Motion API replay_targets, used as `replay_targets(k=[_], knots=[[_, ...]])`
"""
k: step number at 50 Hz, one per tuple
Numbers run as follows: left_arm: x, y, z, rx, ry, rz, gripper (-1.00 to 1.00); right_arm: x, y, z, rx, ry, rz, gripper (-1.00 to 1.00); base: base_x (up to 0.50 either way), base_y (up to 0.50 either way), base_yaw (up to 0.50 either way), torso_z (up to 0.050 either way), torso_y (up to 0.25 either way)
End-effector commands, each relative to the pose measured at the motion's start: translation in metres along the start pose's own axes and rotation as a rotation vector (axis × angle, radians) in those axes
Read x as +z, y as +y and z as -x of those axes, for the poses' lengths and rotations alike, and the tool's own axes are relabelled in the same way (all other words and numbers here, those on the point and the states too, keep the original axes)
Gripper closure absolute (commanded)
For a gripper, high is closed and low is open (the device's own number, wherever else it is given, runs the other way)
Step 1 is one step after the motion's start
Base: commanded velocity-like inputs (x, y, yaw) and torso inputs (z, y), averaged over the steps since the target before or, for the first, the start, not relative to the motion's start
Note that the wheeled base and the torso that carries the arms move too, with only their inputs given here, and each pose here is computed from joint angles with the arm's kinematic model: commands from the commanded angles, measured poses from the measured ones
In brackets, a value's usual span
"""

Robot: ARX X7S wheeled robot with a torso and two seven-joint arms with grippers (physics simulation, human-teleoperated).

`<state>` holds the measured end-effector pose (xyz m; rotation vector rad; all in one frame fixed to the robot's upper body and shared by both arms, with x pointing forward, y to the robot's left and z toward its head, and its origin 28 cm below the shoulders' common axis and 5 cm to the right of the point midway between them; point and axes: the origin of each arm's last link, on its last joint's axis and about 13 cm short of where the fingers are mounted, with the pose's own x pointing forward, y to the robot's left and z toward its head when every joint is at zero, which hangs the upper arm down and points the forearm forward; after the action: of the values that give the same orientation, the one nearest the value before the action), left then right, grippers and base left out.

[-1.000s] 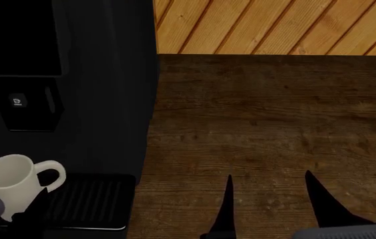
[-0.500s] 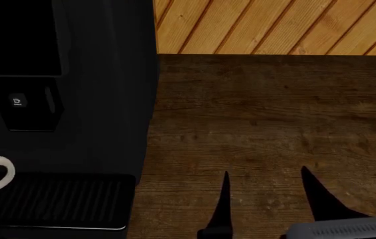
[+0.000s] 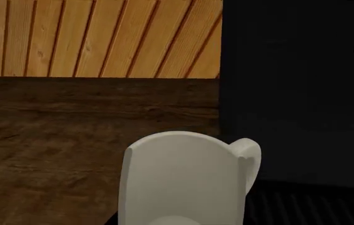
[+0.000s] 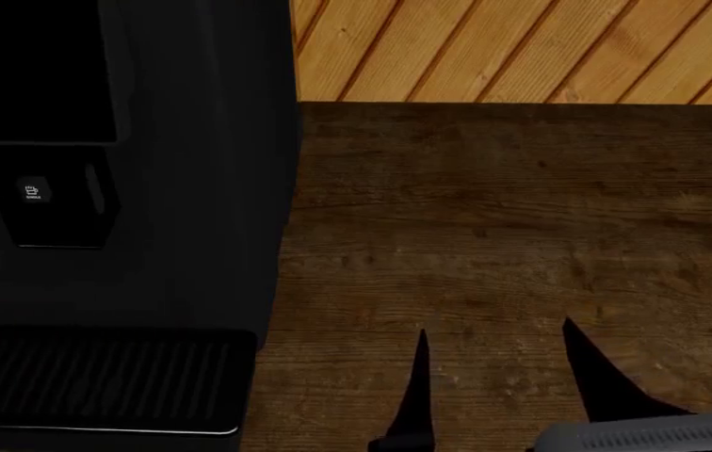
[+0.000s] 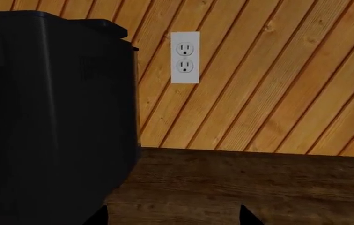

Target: Pick the mug from under the coffee machine dispenser and place it on the counter.

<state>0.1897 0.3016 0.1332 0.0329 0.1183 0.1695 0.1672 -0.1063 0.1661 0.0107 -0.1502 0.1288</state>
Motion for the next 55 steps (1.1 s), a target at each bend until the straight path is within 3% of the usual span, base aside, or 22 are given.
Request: replay_targets(k=[1,26,55], knots=[[-0.008,0.011,-0.005,0.105,-0.004,0.035,1.0,-0.001,0.0,0.0,-0.001,0.004,-0.001,-1.0,0.0,0.0,0.0,0.0,0.0],[-0.011,0.03,-0.011,0.23,0.017,0.051,1.0,-0.001,0.001,-0.005,0.002,-0.002,-0.003,-1.0,0.0,0.0,0.0,0.0,0.0],[-0.052,0.033,-0.015,0.28,0.052,0.021,1.0,-0.008,-0.001,-0.005,-0.031,0.009,0.003,-1.0,0.0,0.0,0.0,0.0,0.0]])
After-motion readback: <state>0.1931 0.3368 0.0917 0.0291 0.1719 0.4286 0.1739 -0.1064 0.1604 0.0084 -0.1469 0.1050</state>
